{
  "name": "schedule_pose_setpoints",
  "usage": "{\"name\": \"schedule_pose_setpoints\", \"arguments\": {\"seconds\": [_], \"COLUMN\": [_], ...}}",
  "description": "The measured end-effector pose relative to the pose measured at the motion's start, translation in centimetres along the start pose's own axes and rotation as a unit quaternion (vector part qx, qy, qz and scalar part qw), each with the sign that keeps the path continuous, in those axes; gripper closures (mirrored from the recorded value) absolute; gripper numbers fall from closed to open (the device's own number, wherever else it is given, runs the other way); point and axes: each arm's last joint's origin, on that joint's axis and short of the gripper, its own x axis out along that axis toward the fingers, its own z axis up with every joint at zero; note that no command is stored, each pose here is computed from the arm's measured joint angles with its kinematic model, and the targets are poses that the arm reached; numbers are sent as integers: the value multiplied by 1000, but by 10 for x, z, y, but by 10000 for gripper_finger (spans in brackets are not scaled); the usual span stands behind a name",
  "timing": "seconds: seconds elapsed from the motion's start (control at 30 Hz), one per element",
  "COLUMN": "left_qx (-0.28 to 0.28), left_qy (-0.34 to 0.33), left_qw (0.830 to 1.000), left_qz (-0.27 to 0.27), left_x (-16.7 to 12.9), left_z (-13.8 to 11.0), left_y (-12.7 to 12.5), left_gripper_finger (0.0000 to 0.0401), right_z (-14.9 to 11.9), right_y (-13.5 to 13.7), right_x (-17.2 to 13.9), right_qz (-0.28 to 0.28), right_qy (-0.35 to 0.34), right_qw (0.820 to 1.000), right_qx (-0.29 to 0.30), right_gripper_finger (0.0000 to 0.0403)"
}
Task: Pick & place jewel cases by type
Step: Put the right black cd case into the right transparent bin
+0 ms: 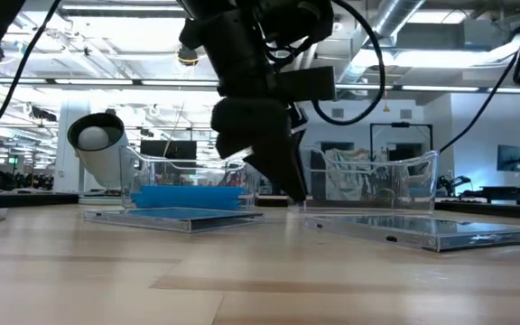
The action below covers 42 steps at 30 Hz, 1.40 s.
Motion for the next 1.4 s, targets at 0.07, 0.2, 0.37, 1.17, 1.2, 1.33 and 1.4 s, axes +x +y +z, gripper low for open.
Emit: {"name": "schedule_pose_setpoints", "arguments": {"seconds": [0.07,0.2,0.37,1.17,1.2,1.33,1.4], "left_qx": [-1,5,5,-10,-11,-11,-10], "left_qy": [3,10,14,19,20,22,25], "left_qw": [1000,1000,1000,998,998,997,997], "left_qz": [-3,-16,-25,-61,-62,-69,-71], "left_x": [4,19,31,24,23,22,21], "left_z": [-2,-6,-8,-4,-4,-4,-4], "left_y": [1,0,-4,-40,-41,-48,-51], "left_gripper_finger": [337,355,378,397,397,397,397], "right_z": [1,1,4,28,29,31,32], "right_y": [-1,-3,-7,-32,-32,-34,-35], "right_x": [7,12,10,19,19,20,21], "right_qz": [-5,-14,-33,-127,-128,-131,-134], "right_qy": [8,10,10,21,22,23,24], "right_qw": [1000,1000,999,992,991,991,990], "right_qx": [1,1,-4,-18,-18,-28,-28], "right_gripper_finger": [282,289,318,400,400,402,401]}}
